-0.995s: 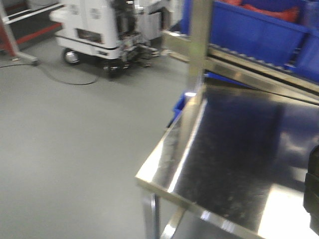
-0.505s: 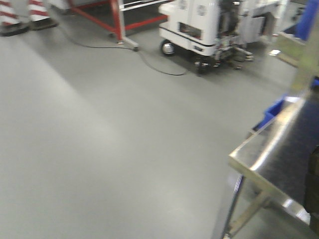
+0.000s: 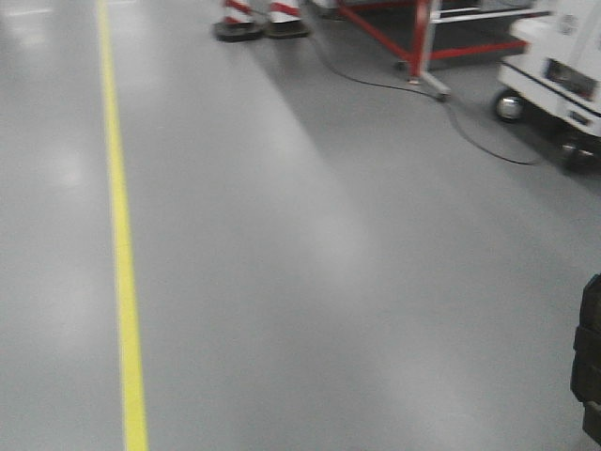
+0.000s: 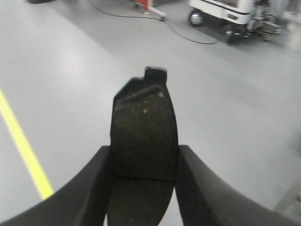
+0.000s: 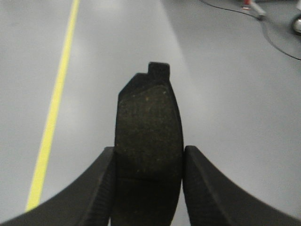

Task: Move and align brake pads A on conveyor
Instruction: 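Turn the base away from the steel table, then drive along the yellow floor line past the striped cones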

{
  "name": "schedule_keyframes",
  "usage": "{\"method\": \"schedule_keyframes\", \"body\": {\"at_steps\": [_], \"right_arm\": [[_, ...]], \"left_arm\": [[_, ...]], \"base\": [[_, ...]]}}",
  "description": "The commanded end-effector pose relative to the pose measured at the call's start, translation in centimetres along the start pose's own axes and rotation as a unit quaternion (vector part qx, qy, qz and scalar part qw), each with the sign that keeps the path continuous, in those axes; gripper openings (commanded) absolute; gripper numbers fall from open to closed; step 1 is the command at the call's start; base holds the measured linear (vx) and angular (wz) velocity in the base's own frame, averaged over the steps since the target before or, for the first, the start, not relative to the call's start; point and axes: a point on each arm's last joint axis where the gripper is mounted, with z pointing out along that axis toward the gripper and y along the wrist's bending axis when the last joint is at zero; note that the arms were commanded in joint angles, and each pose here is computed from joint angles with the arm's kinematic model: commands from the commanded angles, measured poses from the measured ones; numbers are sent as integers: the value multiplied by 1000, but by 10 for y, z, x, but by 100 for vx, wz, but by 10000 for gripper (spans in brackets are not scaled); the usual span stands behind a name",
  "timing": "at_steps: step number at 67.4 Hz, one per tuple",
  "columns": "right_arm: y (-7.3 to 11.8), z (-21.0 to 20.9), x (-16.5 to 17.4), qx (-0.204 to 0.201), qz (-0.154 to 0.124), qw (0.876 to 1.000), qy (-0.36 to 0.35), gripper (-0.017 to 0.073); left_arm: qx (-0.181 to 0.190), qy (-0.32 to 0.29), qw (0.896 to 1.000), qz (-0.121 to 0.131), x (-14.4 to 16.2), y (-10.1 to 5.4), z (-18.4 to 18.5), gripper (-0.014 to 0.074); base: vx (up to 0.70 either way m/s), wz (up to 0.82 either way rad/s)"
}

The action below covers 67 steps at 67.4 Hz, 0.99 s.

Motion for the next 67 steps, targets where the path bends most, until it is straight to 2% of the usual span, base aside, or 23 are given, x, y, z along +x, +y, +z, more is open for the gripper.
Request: {"method": "schedule_keyframes", "body": {"at_steps": [1,26,67], "right_arm": [[0,-5,-18,-2,-9,998,-61,-4],[0,-5,-18,-2,-9,998,-61,-4],[0,-5,-18,-2,-9,998,-60,-4]], "left_arm": [[9,-55,998,1,-16,-2,-4,-6],[9,-55,998,1,-16,-2,-4,-6],[9,-55,998,1,-16,-2,-4,-6]], "base": [[-6,83],[0,63],[21,22]]}}
